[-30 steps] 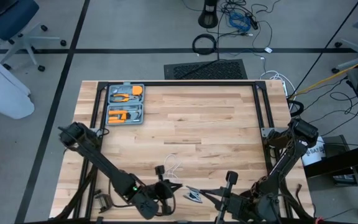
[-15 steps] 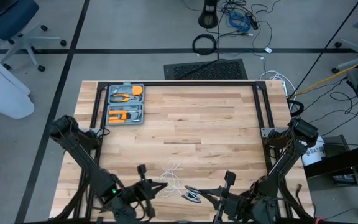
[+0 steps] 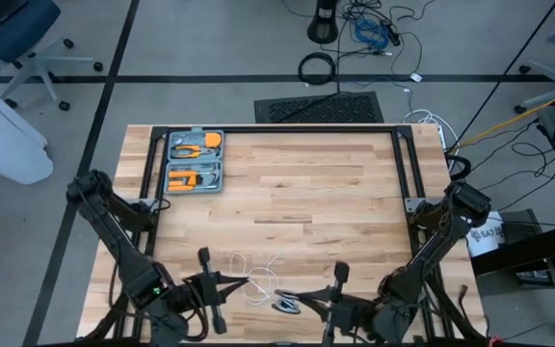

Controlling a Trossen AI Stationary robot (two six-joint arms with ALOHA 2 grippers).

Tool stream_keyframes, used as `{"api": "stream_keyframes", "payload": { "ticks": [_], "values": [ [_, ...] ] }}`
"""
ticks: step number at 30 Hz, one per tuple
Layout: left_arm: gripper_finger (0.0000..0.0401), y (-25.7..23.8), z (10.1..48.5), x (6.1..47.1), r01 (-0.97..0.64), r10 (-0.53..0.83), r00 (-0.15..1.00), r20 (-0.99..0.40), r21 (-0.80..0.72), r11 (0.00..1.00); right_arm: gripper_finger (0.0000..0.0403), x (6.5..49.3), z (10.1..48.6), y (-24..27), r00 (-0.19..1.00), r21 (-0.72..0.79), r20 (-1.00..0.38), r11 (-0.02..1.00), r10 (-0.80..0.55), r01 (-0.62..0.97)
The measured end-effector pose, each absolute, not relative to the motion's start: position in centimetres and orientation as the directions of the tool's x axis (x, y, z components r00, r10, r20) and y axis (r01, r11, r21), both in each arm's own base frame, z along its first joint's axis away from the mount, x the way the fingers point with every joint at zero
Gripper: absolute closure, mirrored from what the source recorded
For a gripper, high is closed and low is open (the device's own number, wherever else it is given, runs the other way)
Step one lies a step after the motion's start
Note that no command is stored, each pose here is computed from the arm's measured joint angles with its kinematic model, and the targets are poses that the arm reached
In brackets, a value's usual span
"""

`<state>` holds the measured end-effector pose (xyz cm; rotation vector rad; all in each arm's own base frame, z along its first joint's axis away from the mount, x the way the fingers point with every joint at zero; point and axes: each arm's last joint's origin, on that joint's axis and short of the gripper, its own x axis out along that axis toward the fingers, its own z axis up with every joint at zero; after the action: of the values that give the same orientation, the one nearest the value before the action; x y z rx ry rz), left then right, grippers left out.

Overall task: Coil cords
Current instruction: Coil the white wire on the spool

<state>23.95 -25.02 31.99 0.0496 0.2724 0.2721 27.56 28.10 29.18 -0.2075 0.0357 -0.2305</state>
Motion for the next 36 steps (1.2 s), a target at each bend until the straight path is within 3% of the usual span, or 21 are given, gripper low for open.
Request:
{"api": "stream_keyframes", "payload": {
  "ticks": [25, 36],
  "values": [
    [0.0399, -24.5, 33.2, 24.8, -0.227, 0.208, 0.948, -0.24, -0.052, 0.973, 0.0403, 31.0, 27.6, 23.8, 0.918, -0.128, -0.1, 0.92, -0.384, 0.371],
    [0.0399, -23.5, 32.2, 28.7, -0.197, 0.156, 0.96, -0.233, -0.165, 0.966, 0.0403, 30.9, 27.4, 23.4, 0.865, -0.095, -0.085, 0.869, -0.494, 0.487]
  ]
}}
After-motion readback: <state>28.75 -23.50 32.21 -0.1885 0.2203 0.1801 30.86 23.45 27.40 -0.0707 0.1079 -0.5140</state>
